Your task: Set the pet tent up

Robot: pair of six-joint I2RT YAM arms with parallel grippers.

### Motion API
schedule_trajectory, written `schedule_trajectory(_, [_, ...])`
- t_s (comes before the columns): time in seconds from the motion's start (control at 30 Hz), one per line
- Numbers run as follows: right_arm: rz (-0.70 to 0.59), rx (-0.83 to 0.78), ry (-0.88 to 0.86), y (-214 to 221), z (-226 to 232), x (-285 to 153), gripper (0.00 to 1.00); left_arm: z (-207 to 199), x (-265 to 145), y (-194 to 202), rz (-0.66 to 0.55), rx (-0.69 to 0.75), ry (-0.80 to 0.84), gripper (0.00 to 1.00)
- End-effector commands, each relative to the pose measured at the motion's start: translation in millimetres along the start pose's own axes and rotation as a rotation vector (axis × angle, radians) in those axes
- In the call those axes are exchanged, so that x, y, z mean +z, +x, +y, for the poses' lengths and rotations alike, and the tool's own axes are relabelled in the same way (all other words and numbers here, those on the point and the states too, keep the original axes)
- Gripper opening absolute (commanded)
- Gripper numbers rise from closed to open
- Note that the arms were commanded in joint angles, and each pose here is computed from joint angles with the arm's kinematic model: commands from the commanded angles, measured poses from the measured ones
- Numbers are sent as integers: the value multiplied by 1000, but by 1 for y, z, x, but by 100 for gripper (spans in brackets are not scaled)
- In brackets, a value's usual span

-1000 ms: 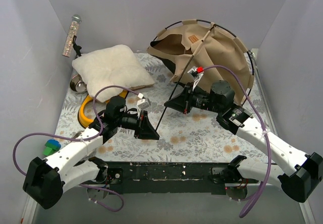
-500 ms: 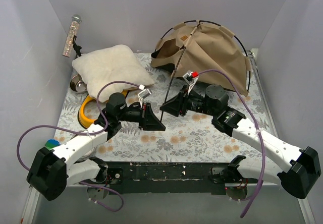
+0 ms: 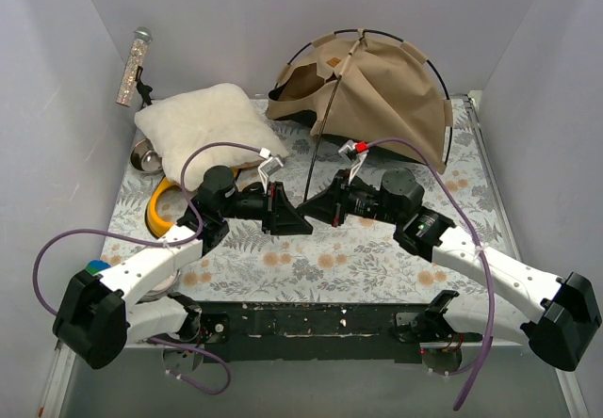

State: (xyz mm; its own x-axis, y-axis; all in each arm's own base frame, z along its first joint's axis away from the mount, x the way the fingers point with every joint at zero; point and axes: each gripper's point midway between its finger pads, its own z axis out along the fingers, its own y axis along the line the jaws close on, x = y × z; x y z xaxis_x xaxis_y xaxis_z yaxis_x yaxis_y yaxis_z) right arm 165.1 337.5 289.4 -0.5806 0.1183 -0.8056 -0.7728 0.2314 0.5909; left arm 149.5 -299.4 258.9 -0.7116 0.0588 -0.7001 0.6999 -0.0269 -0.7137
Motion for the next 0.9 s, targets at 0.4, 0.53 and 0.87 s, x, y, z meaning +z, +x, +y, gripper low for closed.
schedule_trajectory(0.4, [-187,-285,-203,-73,87,-31,1,38,-75,-80,-319,651,-610,87])
schedule_trajectory(0.53, [-166,-317,-241,-69,95,-36,1,45,-70,-116,-426,726,-624,89])
schedule_trajectory(0.87, [-191,-367,-241,-72,98,-42,1,43,-27,-186,-558,849,-461,82])
